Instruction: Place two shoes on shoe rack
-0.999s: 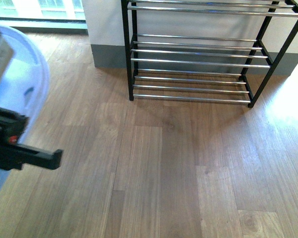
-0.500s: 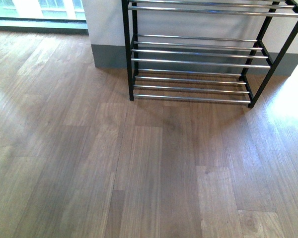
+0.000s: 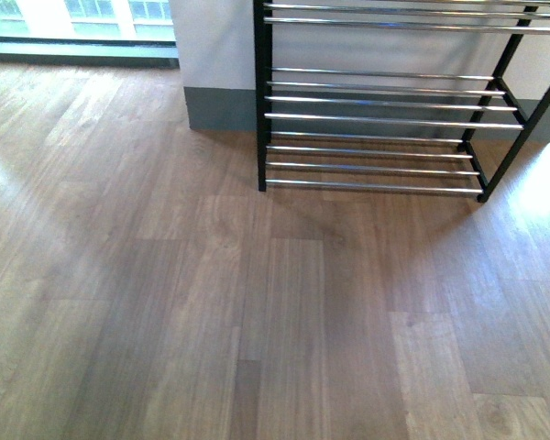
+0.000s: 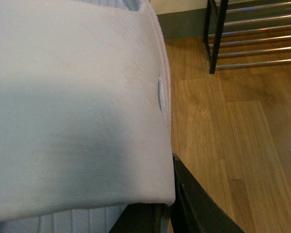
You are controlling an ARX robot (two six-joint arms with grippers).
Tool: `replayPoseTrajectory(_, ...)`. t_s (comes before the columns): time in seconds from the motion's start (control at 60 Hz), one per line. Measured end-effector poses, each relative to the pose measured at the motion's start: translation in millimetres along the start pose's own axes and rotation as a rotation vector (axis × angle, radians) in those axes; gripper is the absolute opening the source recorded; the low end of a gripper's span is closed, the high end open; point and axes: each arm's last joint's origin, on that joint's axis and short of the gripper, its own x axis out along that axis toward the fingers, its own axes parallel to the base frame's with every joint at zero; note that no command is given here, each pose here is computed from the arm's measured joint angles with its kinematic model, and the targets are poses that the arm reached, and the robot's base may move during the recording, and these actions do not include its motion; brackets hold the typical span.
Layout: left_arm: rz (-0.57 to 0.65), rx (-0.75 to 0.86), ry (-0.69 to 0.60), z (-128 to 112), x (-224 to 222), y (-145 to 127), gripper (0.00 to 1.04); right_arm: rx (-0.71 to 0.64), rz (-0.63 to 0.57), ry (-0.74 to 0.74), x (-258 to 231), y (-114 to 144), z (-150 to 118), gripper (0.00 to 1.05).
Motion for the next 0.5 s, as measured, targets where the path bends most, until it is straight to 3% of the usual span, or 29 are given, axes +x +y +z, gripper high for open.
replayPoseTrajectory(0.5, 0.006, -0.001, 0.001, -0.3, 0.0, 0.4, 0.02, -0.001, 0.006, 0.002, 0.0, 0.7, -0.3, 0.01)
